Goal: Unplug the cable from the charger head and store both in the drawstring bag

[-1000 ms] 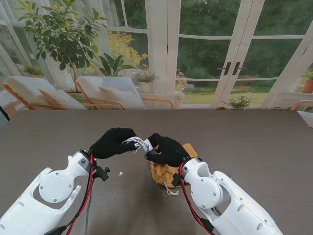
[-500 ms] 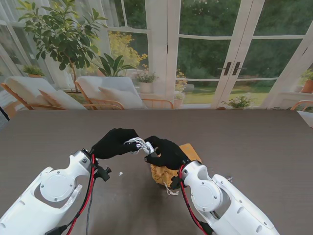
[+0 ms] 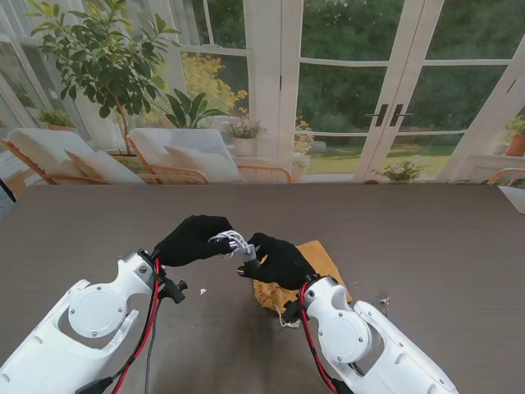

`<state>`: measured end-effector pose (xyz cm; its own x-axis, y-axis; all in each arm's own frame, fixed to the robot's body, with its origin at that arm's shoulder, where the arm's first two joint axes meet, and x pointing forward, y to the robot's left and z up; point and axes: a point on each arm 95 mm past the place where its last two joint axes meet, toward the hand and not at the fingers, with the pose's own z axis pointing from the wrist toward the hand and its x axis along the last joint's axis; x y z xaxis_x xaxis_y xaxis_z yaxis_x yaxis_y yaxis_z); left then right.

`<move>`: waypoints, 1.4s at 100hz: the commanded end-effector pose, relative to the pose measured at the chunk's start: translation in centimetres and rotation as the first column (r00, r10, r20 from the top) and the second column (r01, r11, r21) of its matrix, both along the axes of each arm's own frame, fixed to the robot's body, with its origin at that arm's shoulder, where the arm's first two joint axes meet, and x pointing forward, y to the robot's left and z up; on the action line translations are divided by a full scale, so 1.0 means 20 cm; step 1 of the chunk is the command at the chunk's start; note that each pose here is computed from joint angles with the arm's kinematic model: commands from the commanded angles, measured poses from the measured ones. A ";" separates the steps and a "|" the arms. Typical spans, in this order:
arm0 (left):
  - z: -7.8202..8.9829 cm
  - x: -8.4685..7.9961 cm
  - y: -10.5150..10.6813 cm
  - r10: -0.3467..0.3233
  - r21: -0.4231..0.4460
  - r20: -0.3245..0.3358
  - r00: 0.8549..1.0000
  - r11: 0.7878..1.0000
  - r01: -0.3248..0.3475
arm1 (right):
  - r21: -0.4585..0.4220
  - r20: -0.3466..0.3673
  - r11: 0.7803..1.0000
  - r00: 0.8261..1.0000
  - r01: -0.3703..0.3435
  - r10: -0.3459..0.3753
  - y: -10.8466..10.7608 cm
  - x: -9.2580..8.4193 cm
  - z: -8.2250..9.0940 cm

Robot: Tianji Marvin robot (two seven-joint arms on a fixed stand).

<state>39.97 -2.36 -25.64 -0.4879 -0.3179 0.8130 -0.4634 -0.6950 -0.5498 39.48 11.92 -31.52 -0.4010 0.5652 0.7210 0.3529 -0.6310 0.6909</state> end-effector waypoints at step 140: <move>0.07 -0.05 0.02 0.013 -0.175 -0.062 0.998 0.984 -0.023 | -0.175 0.153 0.975 0.974 -0.137 0.164 -0.01 -0.01 -0.04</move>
